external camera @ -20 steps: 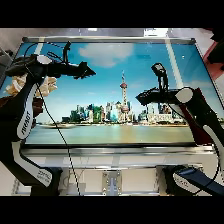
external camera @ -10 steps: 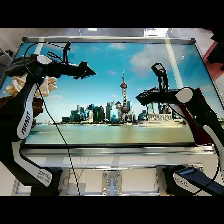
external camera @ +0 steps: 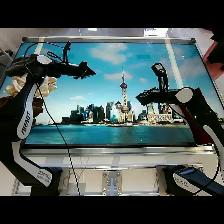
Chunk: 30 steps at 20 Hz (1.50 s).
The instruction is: Fold the shirts.
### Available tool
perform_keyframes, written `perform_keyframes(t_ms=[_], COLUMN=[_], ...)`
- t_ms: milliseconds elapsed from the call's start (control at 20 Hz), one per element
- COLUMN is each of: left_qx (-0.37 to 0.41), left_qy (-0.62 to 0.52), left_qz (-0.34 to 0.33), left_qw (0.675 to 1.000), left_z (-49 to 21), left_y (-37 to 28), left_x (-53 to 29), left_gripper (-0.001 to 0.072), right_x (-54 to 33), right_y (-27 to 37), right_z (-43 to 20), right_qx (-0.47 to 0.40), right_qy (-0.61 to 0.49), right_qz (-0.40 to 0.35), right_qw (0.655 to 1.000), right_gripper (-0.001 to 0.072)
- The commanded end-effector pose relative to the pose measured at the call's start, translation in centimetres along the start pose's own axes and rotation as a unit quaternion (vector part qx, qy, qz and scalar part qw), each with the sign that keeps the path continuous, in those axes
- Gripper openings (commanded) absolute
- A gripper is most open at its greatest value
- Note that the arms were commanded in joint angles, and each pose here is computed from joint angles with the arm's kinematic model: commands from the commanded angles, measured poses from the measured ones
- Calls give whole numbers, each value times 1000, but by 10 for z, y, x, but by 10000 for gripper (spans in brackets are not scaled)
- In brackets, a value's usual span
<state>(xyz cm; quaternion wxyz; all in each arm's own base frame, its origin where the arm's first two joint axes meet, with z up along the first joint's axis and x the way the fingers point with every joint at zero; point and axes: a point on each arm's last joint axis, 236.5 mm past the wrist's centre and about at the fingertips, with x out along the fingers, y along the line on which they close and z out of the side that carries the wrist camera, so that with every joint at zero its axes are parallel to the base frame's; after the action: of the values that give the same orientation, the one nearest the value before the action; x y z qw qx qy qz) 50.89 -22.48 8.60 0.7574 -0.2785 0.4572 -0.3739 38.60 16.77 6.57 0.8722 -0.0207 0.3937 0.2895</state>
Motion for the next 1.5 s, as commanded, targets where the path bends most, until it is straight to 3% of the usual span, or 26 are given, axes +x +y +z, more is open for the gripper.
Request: perform_keyframes(t_ms=[0,500,850,950,1250,1300,1450], left_qx=[0,-33,-16,1,3,-9,-50], left_qy=[0,-36,-125,-129,-287,-298,-280], left_qz=[0,-52,29,61,177,190,219], left_qw=[1000,997,992,990,941,935,933], left_z=[0,18,59,61,141,143,117], left_y=[0,-24,16,31,115,134,186], left_x=[0,-2,-11,-13,-137,-168,-235], left_gripper=[12,11,17,230,246,298,288], right_x=[0,-1,-1,-1,-1,-1,-1], right_y=[0,-8,-13,-13,-13,-14,-17], right_z=[1,15,22,22,20,19,18], right_qx=[0,-1,-1,-1,-4,-7,-13], right_qy=[-1,-30,-47,-47,-41,-40,-38], right_qz=[0,-18,-28,-28,-29,-31,-37], right_qw=[1000,999,999,999,999,999,999], right_gripper=[428,428,428,427,427,427,427])
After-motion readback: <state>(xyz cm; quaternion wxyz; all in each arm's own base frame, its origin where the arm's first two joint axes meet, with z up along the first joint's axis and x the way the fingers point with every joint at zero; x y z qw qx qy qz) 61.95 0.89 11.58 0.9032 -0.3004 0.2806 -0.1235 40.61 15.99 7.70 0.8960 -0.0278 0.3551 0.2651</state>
